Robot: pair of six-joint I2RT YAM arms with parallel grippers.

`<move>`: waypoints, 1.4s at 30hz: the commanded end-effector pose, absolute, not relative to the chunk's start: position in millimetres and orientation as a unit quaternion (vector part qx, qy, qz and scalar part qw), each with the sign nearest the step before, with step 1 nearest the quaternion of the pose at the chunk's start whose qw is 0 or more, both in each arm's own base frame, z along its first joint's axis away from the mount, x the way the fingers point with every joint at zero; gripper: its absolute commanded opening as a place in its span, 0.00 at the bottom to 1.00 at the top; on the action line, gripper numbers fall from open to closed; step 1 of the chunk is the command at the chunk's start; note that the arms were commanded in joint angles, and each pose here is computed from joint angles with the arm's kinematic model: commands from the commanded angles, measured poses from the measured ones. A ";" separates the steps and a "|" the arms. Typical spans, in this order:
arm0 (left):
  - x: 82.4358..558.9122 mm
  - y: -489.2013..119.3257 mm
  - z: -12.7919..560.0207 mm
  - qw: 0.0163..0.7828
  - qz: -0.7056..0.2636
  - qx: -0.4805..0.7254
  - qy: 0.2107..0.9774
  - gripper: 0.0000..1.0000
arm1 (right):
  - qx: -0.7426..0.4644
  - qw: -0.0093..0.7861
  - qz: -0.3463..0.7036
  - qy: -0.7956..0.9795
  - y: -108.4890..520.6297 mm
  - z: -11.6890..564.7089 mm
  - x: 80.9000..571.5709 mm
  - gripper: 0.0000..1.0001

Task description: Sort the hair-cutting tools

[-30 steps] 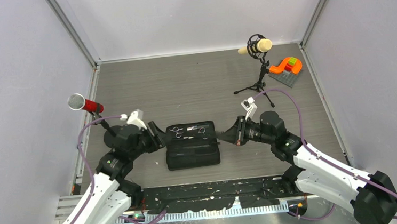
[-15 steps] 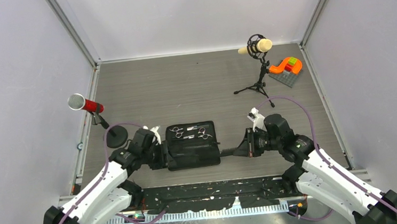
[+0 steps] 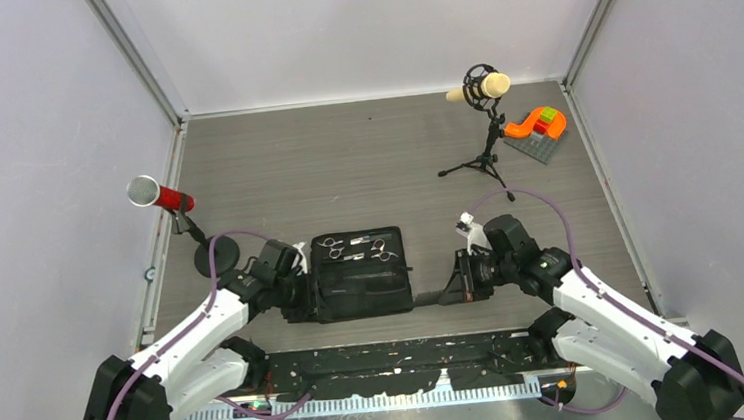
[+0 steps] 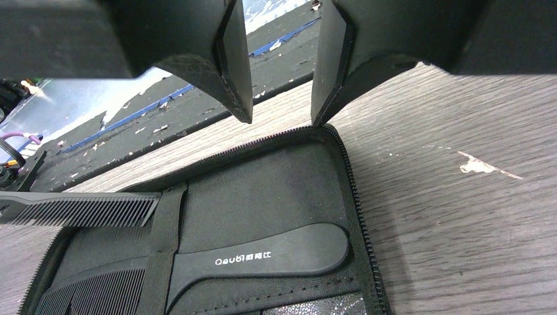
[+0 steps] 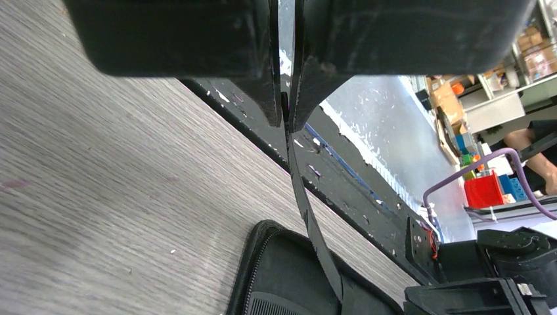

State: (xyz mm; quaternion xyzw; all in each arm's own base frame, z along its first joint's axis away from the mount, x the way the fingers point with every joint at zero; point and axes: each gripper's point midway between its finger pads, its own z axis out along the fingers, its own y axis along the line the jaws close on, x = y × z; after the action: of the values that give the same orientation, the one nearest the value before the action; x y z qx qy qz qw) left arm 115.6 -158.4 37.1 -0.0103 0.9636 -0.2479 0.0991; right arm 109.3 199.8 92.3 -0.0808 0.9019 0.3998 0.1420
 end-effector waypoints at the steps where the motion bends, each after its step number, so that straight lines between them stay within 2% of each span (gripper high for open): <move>1: 121.7 -162.5 44.4 0.116 -0.258 0.000 0.959 0.41 | -0.084 0.105 0.410 0.902 204.4 77.6 102.6 0.05; 7: 122.8 -163.4 46.0 0.119 -0.260 0.002 0.958 0.40 | -0.081 0.097 0.403 0.907 209.7 67.0 113.2 0.05; 11: 130.0 -162.3 55.5 0.149 -0.262 -0.007 0.953 0.40 | -0.070 0.100 0.405 0.906 217.4 59.9 125.8 0.05; 17: 154.3 -137.4 67.9 0.226 -0.202 -0.036 0.952 0.43 | -0.051 0.105 0.380 0.918 214.2 44.8 135.2 0.05; 20: 165.9 -126.2 63.7 0.241 -0.173 -0.048 0.954 0.42 | -0.044 0.109 0.371 0.921 211.5 41.0 136.6 0.05; 26: 178.8 -124.5 47.0 0.222 -0.151 -0.054 0.962 0.41 | -0.028 0.118 0.363 0.924 207.5 36.0 137.6 0.05; 29: 177.9 -133.5 37.9 0.195 -0.163 -0.043 0.966 0.38 | -0.026 0.117 0.364 0.924 208.1 34.5 137.2 0.05; 33: 173.4 -144.8 27.2 0.171 -0.188 -0.028 0.967 0.29 | -0.021 0.118 0.369 0.922 212.0 36.0 140.2 0.05; 42: 170.2 -163.5 39.6 0.176 -0.249 -0.028 0.952 0.15 | -0.031 0.120 0.389 0.913 236.2 46.9 147.3 0.05</move>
State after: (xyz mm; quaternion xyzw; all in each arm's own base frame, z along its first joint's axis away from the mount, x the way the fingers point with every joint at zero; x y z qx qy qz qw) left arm 160.7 -139.4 21.0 -0.0363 0.9716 -0.1790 0.1505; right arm 130.4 225.1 41.8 -0.0341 0.9134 0.3951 0.0921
